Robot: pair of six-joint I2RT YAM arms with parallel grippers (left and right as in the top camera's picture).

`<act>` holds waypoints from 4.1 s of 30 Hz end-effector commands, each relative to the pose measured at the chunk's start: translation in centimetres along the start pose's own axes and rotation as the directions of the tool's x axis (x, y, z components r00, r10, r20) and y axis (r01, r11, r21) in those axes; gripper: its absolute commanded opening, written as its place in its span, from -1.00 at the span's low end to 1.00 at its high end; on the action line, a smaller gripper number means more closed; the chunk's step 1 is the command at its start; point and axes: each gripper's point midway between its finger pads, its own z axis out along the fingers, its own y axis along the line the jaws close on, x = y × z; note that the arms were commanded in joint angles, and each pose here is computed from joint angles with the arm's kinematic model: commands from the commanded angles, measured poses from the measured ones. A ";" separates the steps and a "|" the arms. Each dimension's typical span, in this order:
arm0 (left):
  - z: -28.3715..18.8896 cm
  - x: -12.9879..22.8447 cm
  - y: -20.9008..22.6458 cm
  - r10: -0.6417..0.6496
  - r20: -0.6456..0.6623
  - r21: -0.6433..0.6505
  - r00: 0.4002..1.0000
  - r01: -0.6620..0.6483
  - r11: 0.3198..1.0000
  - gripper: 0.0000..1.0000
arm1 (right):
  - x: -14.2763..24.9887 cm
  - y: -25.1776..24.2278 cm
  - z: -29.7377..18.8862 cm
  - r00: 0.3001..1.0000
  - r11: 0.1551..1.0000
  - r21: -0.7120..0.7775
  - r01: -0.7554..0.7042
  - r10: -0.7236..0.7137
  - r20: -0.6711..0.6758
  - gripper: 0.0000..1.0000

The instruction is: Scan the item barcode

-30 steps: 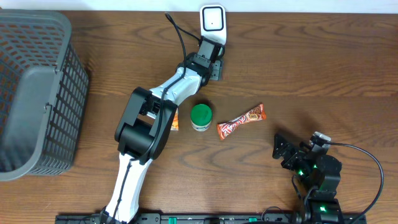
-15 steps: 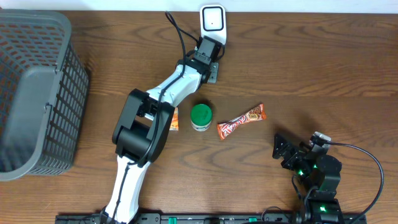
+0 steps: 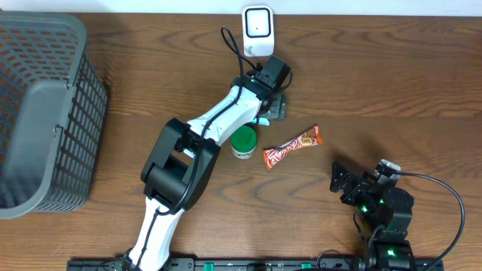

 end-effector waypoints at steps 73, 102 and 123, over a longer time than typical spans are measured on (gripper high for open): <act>-22.5 -3.7 1.2 -0.133 -0.879 0.448 0.458 0.889 0.098 -0.85 | -0.1 -0.3 0.0 1.000 1.000 0.013 0.007 -0.007 0.005 0.99; -14.4 -20.7 9.5 -0.529 0.709 0.301 0.466 0.479 0.825 -0.84 | -0.1 -0.3 0.0 1.000 1.000 0.013 0.007 -0.007 0.005 0.98; -5.8 -25.4 9.6 -0.471 0.815 0.293 0.338 0.462 0.837 -0.76 | -0.1 -0.3 0.0 1.000 1.000 0.013 0.007 -0.007 0.005 0.99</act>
